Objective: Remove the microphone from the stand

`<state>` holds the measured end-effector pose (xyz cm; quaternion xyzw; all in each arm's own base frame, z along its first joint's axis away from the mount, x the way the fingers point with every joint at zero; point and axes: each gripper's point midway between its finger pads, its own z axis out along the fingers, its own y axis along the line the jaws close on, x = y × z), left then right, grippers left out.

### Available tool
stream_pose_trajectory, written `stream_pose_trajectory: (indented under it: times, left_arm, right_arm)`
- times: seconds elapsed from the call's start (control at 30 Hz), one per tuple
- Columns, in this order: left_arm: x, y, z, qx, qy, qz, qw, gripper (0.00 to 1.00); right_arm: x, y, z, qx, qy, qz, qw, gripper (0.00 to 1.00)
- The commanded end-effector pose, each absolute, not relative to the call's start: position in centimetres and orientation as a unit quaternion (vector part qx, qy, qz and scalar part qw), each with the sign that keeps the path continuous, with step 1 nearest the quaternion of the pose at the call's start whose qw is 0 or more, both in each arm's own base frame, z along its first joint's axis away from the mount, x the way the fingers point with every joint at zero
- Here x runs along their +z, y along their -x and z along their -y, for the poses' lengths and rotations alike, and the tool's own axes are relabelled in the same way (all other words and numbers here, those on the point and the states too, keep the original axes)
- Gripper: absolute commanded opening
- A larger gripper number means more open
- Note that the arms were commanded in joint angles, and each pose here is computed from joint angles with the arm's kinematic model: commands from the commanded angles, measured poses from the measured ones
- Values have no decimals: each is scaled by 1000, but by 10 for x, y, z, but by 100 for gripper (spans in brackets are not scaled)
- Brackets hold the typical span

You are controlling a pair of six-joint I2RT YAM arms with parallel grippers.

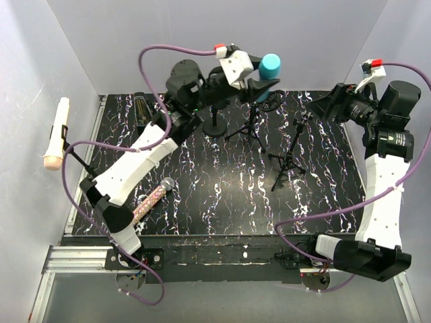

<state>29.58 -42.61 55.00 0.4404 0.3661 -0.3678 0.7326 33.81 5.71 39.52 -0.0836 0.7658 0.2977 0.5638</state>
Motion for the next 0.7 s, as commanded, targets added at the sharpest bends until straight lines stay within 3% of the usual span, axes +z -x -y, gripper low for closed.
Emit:
stream_pose_trajectory:
  times: [0.0, 0.07, 0.2, 0.3, 0.4, 0.67]
  left_arm:
    - [548, -312, 363, -259, -458, -424, 737, 0]
    - [506, -323, 342, -194, -501, -483, 691, 0]
    - [368, -337, 269, -48, -565, -651, 505, 0]
    - [286, -338, 193, 57, -540, -758, 361, 0]
    - [235, -331, 130, 104, -481, -834, 251, 0]
    - [149, -338, 51, 166, -322, -924, 124, 0]
  right_arm:
    - [419, -323, -54, 266, 97, -750, 598, 87]
    - [424, -317, -54, 253, 112, -742, 610, 87]
    - [426, -310, -48, 218, 123, -732, 634, 86]
    - [425, -305, -44, 195, 122, -730, 643, 86]
    - [423, -298, -46, 194, 129, -734, 638, 85]
    - [436, -281, -70, 244, 192, -713, 629, 82]
